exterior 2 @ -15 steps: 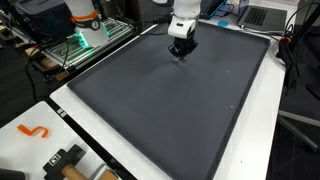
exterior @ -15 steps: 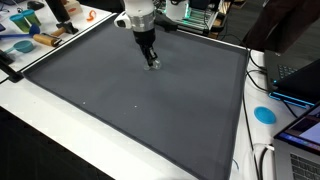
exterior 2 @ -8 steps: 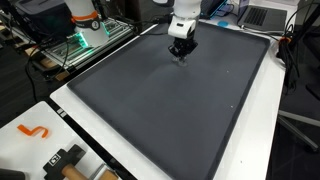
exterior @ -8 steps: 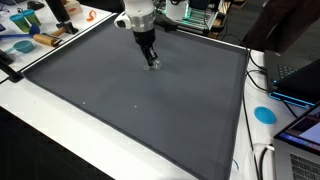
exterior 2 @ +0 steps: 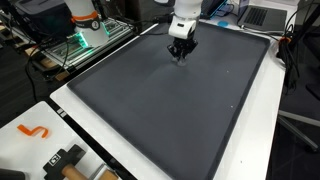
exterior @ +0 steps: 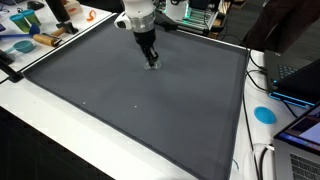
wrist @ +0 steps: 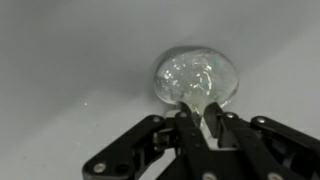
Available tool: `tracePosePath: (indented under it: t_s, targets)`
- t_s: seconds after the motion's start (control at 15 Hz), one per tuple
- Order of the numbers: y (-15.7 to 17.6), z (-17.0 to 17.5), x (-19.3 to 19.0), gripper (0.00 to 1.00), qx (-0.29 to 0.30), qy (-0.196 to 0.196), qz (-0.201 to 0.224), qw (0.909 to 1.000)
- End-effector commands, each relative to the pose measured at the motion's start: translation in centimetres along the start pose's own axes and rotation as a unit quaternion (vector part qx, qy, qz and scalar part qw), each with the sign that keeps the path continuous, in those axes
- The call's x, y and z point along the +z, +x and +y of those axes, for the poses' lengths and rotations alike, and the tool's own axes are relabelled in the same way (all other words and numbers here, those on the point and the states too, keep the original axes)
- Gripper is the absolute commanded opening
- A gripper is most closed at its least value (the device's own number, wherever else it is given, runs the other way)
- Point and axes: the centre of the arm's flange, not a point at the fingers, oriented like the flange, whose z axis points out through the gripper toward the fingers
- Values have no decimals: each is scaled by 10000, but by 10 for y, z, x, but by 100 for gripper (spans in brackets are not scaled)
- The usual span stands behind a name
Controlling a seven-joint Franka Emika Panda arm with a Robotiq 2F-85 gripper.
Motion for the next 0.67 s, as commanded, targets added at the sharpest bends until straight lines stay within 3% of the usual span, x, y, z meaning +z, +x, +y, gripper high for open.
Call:
tracePosePath:
  t_s: [0.0, 0.33, 0.4, 0.6]
  targets:
    - [0, 1, 0, 55, -77, -111, -102, 9999]
    - [1, 1, -4, 94, -105, -147, -105, 9998]
    - [2, 1, -5, 99, -124, -154, -98, 9998]
    - [3, 2, -14, 100, -285, -215, -56, 9993]
